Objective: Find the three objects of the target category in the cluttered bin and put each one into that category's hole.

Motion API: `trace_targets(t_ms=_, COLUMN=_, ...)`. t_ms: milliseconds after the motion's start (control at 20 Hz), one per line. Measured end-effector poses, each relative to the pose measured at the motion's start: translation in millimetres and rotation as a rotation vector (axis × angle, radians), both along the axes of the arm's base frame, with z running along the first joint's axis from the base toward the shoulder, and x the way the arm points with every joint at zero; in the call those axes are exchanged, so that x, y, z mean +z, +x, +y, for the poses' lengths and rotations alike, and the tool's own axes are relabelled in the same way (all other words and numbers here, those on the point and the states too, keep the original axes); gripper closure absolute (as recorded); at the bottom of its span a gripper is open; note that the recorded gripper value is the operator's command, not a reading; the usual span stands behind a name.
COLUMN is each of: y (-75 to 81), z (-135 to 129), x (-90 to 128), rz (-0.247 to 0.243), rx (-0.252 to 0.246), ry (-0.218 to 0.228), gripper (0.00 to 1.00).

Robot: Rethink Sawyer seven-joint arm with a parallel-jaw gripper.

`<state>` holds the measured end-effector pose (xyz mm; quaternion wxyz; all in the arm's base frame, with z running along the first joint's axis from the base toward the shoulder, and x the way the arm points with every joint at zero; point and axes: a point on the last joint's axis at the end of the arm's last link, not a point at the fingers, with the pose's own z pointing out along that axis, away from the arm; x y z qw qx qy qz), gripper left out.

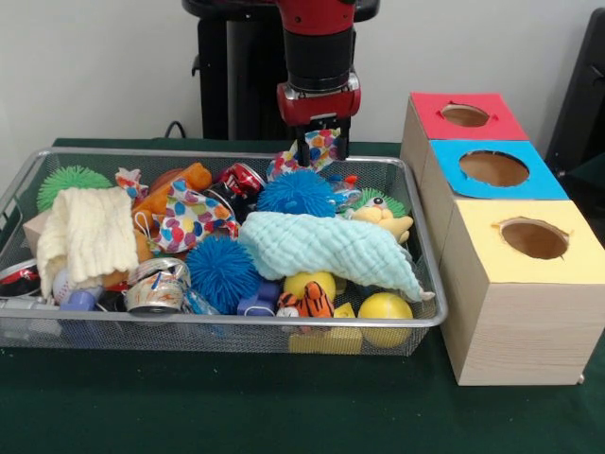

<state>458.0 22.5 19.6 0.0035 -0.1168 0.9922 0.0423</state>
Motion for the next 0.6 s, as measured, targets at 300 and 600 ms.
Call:
trace_targets(t_ms=300, y=2.5, z=-8, x=-3, rz=-0.014, rx=0.005, ry=-0.004, gripper=0.00)
trace_targets(t_ms=600, y=5.7, z=-20, x=-3, rz=-0.025, rx=0.001, ry=-0.012, gripper=0.00)
